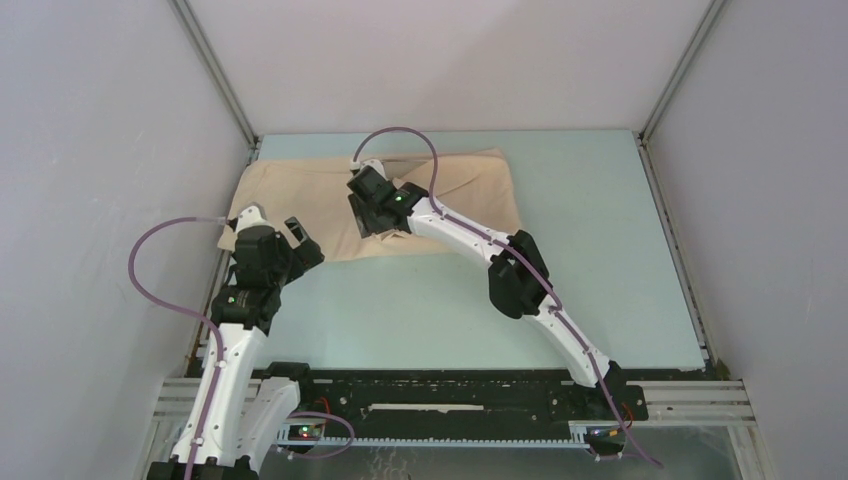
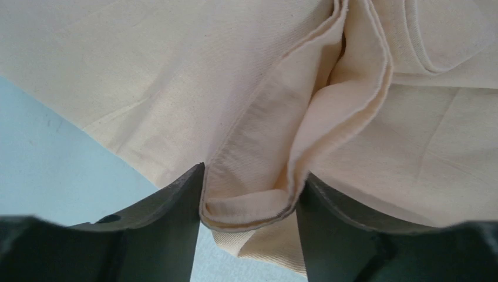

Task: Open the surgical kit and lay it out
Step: Open the surgical kit at the center of the board.

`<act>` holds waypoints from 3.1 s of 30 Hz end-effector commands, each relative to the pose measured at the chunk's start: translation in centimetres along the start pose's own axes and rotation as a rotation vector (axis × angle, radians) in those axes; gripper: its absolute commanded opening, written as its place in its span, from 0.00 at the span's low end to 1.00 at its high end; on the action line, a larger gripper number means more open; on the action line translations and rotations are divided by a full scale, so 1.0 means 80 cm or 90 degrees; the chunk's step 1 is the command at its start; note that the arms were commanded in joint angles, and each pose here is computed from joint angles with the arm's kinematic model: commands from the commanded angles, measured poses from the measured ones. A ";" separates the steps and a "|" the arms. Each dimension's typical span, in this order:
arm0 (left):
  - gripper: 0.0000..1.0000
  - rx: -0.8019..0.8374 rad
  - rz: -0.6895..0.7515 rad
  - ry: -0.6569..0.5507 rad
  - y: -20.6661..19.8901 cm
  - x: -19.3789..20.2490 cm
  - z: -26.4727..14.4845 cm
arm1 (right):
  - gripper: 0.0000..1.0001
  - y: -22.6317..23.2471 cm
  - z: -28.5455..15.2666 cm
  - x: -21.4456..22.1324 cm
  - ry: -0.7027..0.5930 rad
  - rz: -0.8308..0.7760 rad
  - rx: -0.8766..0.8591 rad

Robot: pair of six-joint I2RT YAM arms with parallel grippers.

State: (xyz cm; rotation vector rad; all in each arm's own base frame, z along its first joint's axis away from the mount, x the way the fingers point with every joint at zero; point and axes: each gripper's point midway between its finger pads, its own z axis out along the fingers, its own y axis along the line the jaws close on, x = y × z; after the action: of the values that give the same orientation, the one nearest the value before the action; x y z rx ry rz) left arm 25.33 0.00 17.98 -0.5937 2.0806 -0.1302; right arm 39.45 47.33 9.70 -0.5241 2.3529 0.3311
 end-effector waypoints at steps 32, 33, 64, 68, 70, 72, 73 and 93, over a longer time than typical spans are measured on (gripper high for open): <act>1.00 0.042 0.007 -0.001 -0.013 0.003 0.000 | 0.00 -0.354 -0.145 -0.132 -0.153 -0.030 0.404; 1.00 0.047 0.006 -0.001 -0.015 0.002 -0.001 | 0.00 -0.380 -0.147 -0.131 -0.150 -0.039 0.428; 1.00 0.066 0.005 0.002 -0.022 0.003 0.001 | 0.00 -0.816 -0.309 0.095 -0.051 0.365 0.818; 1.00 0.067 0.005 0.003 -0.023 0.003 0.001 | 0.00 -0.826 -0.326 0.137 -0.023 0.423 0.839; 1.00 0.068 0.005 0.003 -0.023 0.004 0.000 | 0.00 -0.829 -0.335 0.152 -0.012 0.444 0.850; 1.00 0.067 0.004 0.001 -0.022 0.003 0.000 | 0.00 -0.832 -0.343 0.165 -0.001 0.465 0.860; 1.00 0.067 0.004 0.000 -0.022 0.003 0.000 | 0.00 -0.834 -0.347 0.170 0.003 0.471 0.865; 1.00 0.070 0.000 0.000 -0.023 0.003 0.000 | 0.00 -0.847 -0.374 0.243 0.079 0.551 0.893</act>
State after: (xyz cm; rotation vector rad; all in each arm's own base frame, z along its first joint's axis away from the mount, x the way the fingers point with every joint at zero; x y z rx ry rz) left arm 25.62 -1.35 18.45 -0.5502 2.0760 -0.2190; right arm 40.57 -27.29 8.55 1.0718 2.2538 -0.9207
